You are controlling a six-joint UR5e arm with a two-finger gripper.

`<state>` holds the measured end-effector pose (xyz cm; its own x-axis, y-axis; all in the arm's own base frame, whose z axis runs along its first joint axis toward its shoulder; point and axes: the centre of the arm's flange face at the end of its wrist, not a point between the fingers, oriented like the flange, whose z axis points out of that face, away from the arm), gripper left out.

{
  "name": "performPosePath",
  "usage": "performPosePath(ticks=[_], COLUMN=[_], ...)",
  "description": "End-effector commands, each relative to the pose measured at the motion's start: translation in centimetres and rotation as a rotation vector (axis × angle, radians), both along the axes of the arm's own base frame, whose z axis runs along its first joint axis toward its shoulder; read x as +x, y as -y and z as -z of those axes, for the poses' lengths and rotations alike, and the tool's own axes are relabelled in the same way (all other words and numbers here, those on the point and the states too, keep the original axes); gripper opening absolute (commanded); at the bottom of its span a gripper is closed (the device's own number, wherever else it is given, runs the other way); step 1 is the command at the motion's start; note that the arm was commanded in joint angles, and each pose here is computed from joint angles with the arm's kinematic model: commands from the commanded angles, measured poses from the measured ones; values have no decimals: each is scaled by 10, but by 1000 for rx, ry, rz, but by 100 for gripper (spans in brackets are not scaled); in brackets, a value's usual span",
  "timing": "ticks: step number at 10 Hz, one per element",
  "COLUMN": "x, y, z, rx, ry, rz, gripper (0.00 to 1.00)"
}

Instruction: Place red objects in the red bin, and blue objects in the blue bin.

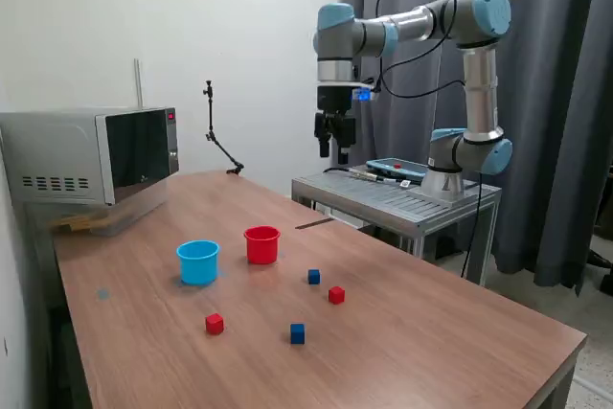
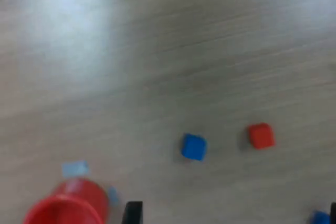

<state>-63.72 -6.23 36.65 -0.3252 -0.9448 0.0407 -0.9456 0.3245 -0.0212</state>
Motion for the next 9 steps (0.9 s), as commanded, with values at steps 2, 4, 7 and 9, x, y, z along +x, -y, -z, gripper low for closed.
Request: performPosePath(ticks=[2, 4, 7, 9], x=[-35, -47, -60, -64], y=[-8, -9, -6, -1], z=[82, 94, 139, 162], rx=[27, 26, 20, 9], ry=[49, 6, 6, -7], rz=[160, 225, 221, 270], gripper=[100, 100, 100, 100])
